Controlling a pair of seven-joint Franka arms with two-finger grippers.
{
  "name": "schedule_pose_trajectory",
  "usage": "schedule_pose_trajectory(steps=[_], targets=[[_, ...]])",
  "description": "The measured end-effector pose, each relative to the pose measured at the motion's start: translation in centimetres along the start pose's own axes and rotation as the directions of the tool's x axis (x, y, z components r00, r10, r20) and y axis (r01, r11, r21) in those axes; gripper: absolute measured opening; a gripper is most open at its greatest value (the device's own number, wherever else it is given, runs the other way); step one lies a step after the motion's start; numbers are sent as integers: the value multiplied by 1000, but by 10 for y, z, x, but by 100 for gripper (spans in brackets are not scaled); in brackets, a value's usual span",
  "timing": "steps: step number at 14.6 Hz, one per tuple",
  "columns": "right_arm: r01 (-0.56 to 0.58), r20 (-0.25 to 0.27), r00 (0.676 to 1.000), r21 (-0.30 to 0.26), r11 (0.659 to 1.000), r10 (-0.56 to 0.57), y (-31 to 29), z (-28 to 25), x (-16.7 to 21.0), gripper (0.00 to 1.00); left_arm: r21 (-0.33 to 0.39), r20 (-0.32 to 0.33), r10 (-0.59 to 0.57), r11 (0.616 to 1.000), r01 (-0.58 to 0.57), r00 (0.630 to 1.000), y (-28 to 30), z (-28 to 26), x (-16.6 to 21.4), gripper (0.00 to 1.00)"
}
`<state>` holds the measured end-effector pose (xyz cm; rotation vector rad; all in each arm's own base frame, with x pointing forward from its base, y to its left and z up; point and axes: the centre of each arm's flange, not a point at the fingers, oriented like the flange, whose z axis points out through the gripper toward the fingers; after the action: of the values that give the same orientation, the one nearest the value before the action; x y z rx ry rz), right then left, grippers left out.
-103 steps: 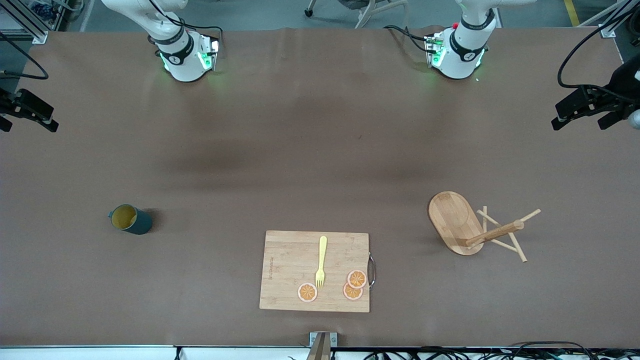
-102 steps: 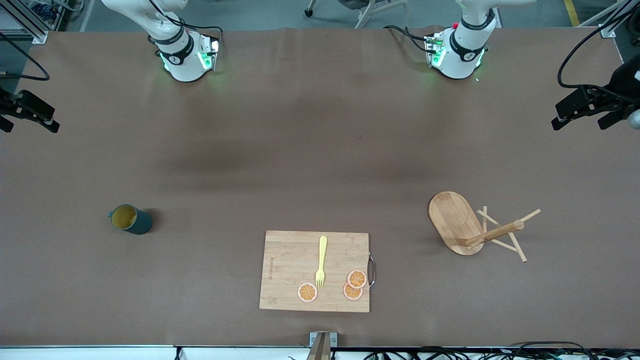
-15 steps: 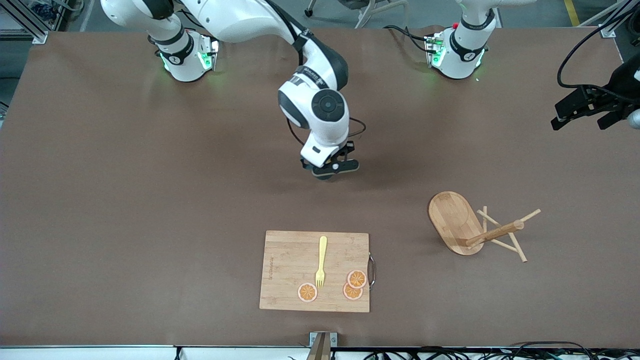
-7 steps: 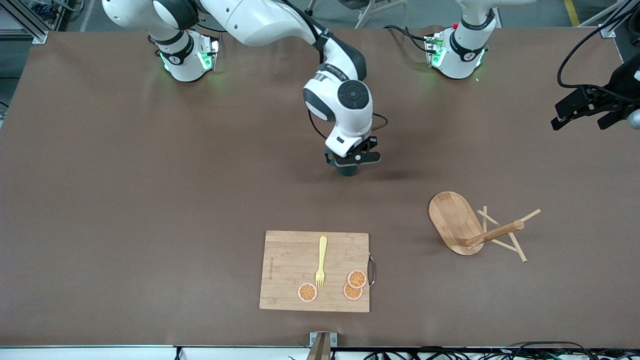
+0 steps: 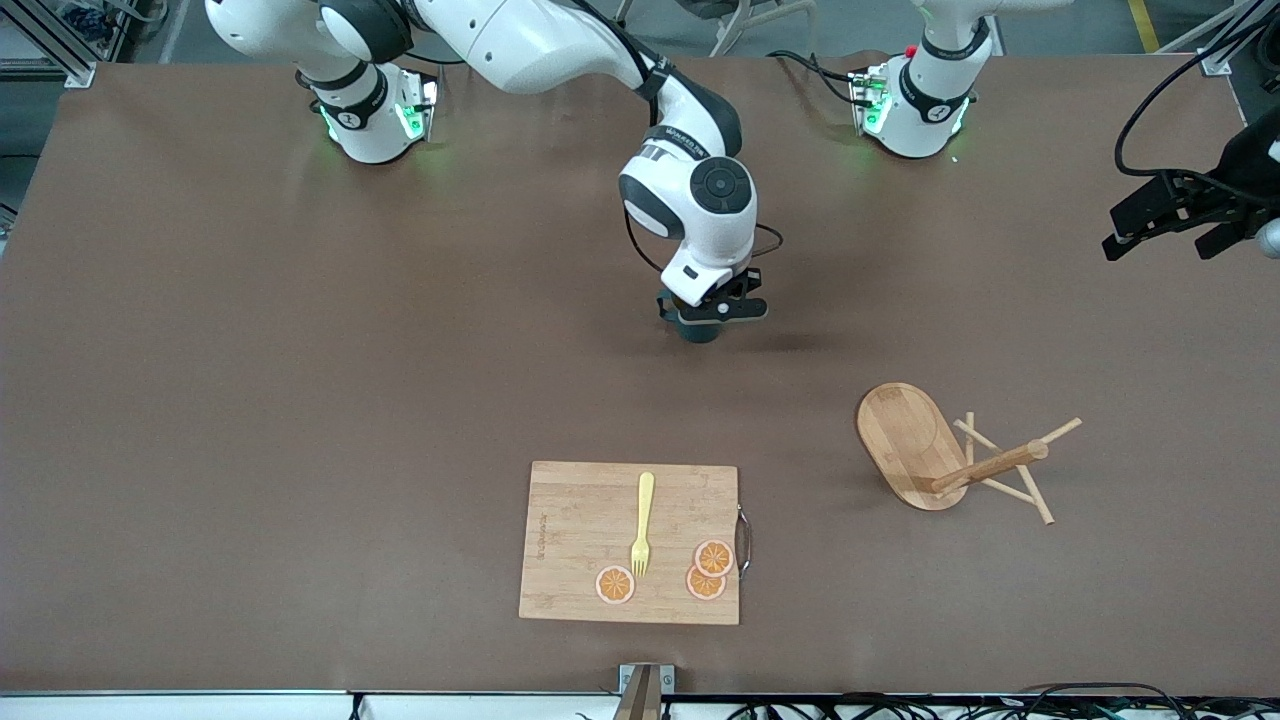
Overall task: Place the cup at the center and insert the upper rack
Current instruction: 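Carry the mug with the right gripper to the table center, then release the mug with the right gripper while the left gripper approaches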
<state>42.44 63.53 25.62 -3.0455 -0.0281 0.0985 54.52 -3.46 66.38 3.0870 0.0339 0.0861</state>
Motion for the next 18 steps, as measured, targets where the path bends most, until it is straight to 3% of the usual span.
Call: schedule_pose_trajectory(steps=[2,6,10,11,13,15,18], targets=[[-6,-2,1000,0,1000,6,0,1,1,15,0,0,0,1000,0,1000,0,0,0,100],[-15,-1,1000,-13,1000,15,2,-13,8,56,0,0,0,1000,0,1000,0,0,0,100],[-55,-18,998,-8,998,55,13,-107,38,95,0,0,0,1000,0,1000,0,0,0,100],[-84,-28,996,2,996,84,30,-145,54,100,0,0,1,1000,-1,1000,1,0,0,100],[-150,-59,987,8,989,151,77,-218,84,100,0,0,5,1000,-5,1000,3,0,0,100],[-218,-121,969,-21,976,214,133,-288,104,100,-1,1,19,1000,-19,1000,10,1,-1,100],[-316,-150,941,-64,947,304,219,-348,131,100,-2,3,51,999,-51,999,28,2,-3,100]])
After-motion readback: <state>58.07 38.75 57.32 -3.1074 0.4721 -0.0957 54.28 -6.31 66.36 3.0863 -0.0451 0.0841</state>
